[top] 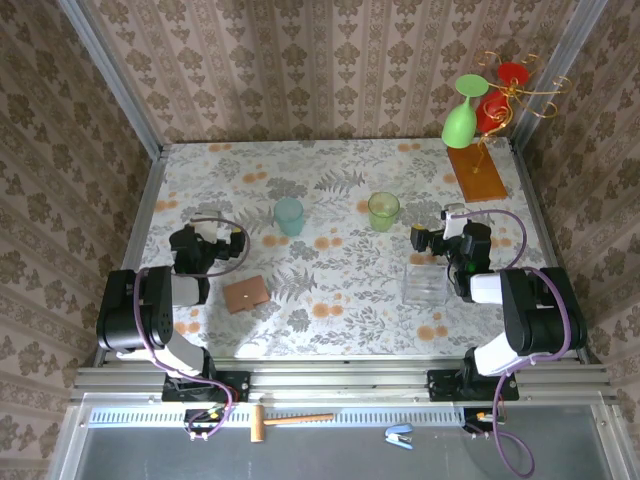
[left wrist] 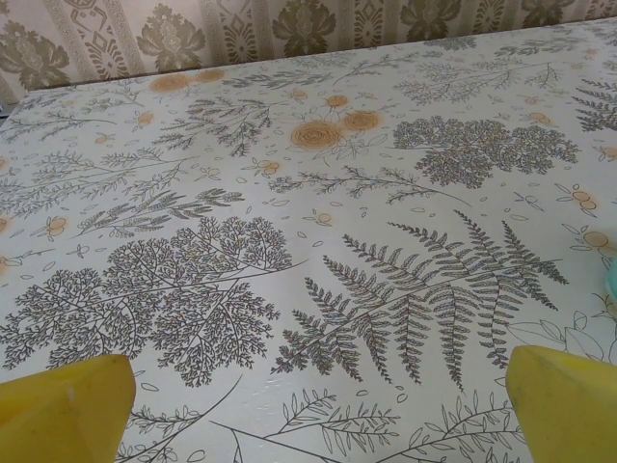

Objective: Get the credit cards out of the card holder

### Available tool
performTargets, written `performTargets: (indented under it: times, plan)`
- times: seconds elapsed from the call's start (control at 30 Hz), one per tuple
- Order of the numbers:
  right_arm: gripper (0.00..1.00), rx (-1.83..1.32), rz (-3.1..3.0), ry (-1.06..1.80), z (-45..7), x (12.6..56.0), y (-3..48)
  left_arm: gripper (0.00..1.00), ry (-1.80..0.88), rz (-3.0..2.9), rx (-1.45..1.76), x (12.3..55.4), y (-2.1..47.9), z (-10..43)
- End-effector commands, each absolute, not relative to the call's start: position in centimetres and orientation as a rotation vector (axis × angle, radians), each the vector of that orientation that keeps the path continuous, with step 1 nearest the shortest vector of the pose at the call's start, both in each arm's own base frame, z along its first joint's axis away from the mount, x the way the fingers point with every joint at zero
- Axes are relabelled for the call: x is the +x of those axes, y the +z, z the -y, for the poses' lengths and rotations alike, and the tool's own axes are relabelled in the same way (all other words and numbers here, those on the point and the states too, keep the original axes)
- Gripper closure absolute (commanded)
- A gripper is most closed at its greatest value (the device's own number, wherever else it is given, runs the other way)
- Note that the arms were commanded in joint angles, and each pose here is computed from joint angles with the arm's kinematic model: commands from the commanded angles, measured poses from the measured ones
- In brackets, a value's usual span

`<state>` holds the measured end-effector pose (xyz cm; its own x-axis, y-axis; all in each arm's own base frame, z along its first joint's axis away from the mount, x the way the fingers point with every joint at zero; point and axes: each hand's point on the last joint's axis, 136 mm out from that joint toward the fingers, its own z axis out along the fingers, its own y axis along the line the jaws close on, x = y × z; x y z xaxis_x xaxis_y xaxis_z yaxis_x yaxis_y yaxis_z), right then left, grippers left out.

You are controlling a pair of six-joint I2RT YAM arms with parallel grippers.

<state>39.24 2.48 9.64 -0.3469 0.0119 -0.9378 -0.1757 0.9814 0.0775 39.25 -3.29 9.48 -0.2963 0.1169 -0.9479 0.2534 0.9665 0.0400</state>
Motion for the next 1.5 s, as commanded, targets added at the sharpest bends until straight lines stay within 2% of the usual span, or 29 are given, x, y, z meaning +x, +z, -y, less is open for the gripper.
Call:
performTargets:
  times: [0.0,0.6,0.83,1.47]
  plan:
    - [0.0,-0.149,-1.889,0.198,-2.8,39.3,10.1,0.0,-0.141,-1.843,0.302,39.1,10.0,3.6]
    - [0.0,-0.147,-1.891,0.199,-2.8,39.3,10.0,0.0,-0.143,-1.843,0.3,39.1,10.0,3.5]
    - [0.0,-0.101,-1.899,0.171,-2.0,39.5,9.9,0.0,-0.054,-1.88,0.159,39.8,9.8,1.1]
    - [0.0,-0.055,-1.929,0.139,-1.3,40.0,11.1,0.0,-0.038,-1.841,0.171,39.1,10.9,1.4]
